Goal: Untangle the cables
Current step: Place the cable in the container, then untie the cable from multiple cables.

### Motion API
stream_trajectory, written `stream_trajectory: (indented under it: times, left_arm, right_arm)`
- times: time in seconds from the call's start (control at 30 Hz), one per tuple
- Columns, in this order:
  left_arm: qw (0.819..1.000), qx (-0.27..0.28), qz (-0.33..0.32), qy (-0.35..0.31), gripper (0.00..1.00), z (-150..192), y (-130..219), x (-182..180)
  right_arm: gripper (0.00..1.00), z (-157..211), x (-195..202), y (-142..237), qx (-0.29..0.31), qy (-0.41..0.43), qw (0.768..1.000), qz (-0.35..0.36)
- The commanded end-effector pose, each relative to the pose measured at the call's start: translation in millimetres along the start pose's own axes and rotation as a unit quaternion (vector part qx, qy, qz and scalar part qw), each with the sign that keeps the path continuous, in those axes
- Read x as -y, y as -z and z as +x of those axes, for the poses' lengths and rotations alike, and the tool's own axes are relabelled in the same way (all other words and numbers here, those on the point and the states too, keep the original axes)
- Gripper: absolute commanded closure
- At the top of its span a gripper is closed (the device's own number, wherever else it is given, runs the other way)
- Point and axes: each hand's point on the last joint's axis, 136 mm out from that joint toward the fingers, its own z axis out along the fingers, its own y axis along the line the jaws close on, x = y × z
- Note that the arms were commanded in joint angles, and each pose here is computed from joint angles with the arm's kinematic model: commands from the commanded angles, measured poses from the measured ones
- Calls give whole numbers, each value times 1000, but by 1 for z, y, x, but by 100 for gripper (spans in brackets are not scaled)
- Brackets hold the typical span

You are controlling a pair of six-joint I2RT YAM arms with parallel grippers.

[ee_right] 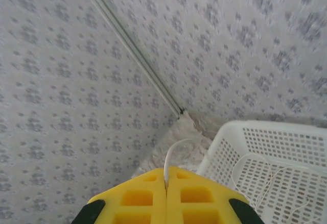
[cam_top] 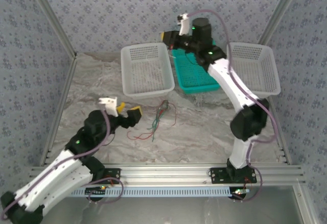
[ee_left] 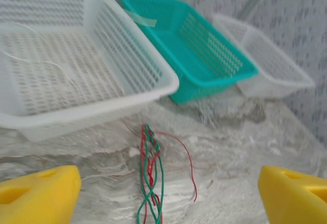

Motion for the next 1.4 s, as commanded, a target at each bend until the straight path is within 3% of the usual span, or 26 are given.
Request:
stream_trajectory:
  times: [0.0,0.07,0.1,0.23,0.33,0.43,0.57,0.77,0.87,0.9,1.1,1.17,1.27,1.37]
  left_arm:
    - [996,-19,-86,-3,5,7,25,-33]
    - [995,-26,-98,-1,4,11,31,-38]
    - [994,-33,-102,1,4,14,32,-40]
    - [991,-59,-118,10,1,24,25,-45]
    - [988,-80,-130,15,1,27,13,-46]
    - [984,-115,-134,23,1,33,-6,-44]
    - [978,-171,-109,49,7,49,-41,-38]
    - [969,-223,-77,68,6,73,-84,-28]
    - [964,-249,-60,71,3,87,-103,-24]
    - [962,-257,-54,70,3,92,-109,-22]
    - [948,-310,-38,59,29,125,-138,-14]
    - [946,-317,-37,60,44,132,-145,-12]
    - [943,-324,-38,65,62,143,-150,-11]
    - [940,-332,-41,66,67,151,-150,-11]
  right_arm:
    - [100,27,12,-38,-34,6,999,-15]
    - [100,58,33,-64,-61,-8,998,-9]
    - [95,70,40,-73,-74,-16,997,-8]
    - [61,102,63,-89,-123,-52,991,29]
    - [47,88,67,-71,-116,-33,989,88]
    - [40,61,52,-41,-92,-2,990,112]
    - [39,33,20,14,-61,38,990,119]
    - [37,42,1,127,42,59,982,174]
    - [10,76,11,180,82,33,973,212]
    - [6,87,14,191,87,25,972,216]
    - [4,164,31,224,11,-24,972,235]
    - [5,182,38,226,-8,-49,968,245]
    - [5,193,45,225,-11,-76,965,252]
    - [5,196,45,212,-10,-88,968,236]
